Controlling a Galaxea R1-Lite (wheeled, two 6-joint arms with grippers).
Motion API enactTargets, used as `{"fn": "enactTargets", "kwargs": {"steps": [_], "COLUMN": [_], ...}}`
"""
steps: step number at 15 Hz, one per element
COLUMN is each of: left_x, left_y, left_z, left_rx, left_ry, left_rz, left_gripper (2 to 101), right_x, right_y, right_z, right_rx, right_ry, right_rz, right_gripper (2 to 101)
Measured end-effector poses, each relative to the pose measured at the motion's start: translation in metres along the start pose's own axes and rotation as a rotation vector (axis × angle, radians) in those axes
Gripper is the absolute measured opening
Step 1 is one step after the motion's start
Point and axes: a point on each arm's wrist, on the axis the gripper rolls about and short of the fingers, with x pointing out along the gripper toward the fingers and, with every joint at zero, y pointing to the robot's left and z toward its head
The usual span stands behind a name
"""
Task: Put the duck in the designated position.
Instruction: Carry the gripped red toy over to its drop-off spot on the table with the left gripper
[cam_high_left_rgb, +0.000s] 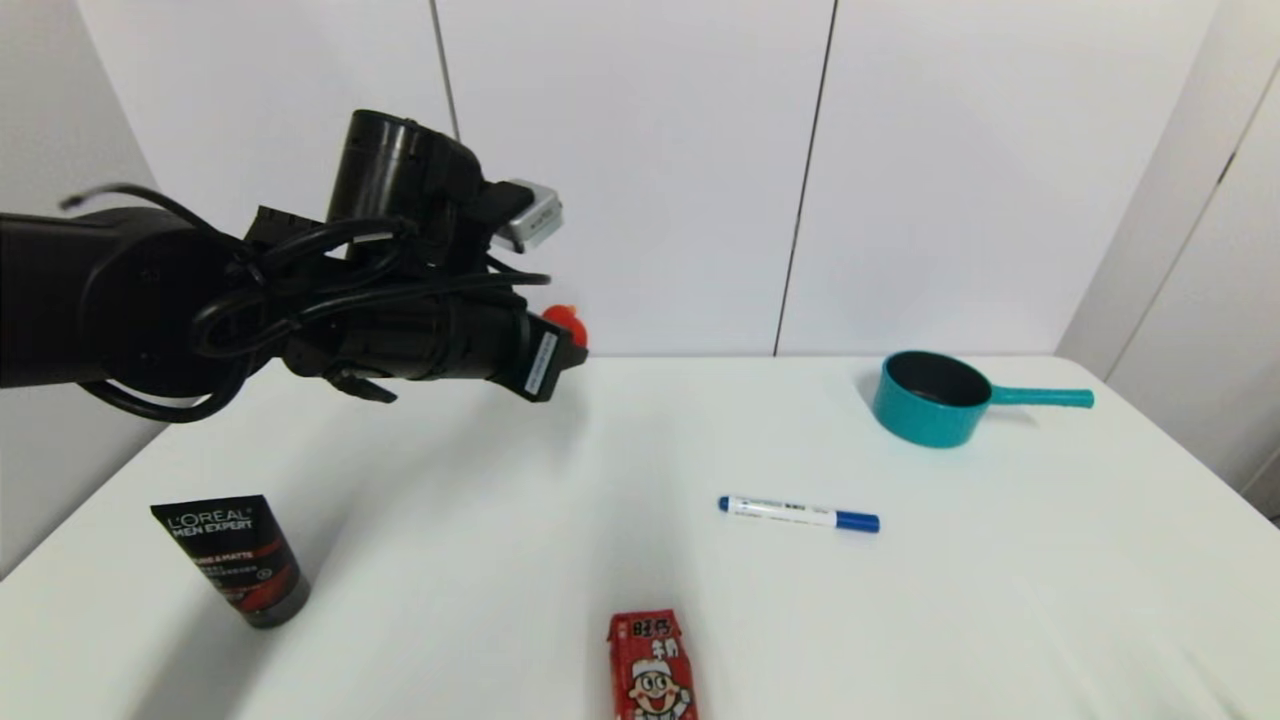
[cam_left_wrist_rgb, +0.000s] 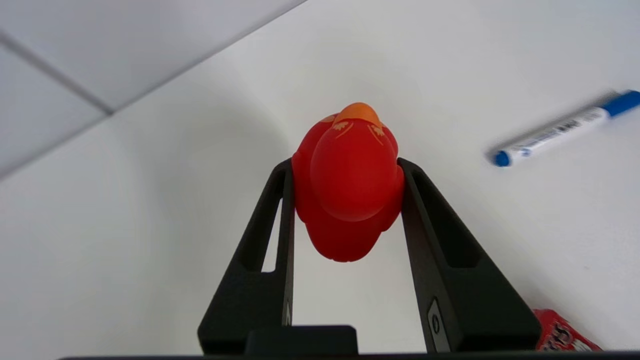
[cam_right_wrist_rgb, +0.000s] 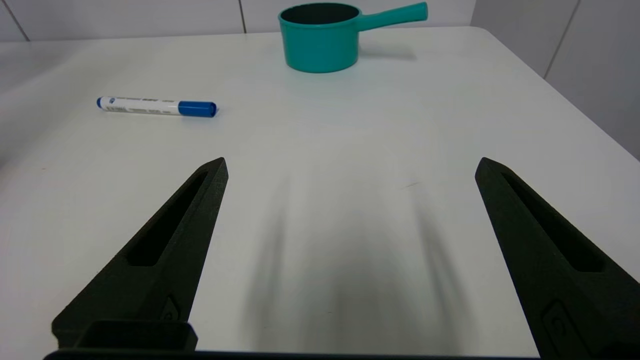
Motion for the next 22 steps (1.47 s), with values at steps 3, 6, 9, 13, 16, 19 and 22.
{"fn": "enactTargets", "kwargs": {"steps": [3,6,9,13,16,19,22], "left_x": [-0.006,-0.008,-0.004,0.015,0.032,0.049,0.068], "left_y": [-0.035,-0.073,-0.114,-0.149,-0.165,-0.173,-0.180], "left_z": [0.015,0.024,0.021,0.009,-0.001,-0.014,-0.029], "left_rx": [0.087,0.141,0.198,0.246,0.262,0.269,0.242], "left_ry": [-0.057,-0.088,-0.078,-0.026,0.017,0.078,0.149], "left_rz": [-0.091,-0.189,-0.286,-0.354,-0.376,-0.386,-0.390], "left_gripper": [37.7,37.6,36.9,36.9,36.9,36.6,36.6], "right_x": [0.000,0.000,0.000,0.000,0.000,0.000,0.000], "right_y": [0.000,0.000,0.000,0.000,0.000,0.000,0.000], "right_z": [0.000,0.000,0.000,0.000,0.000,0.000,0.000], "right_rx": [0.000,0.000,0.000,0.000,0.000,0.000,0.000], "right_ry": [0.000,0.000,0.000,0.000,0.000,0.000,0.000], "right_rz": [0.000,0.000,0.000,0.000,0.000,0.000,0.000], "right_gripper": [98.0,98.0,98.0,98.0,98.0,98.0,98.0]}}
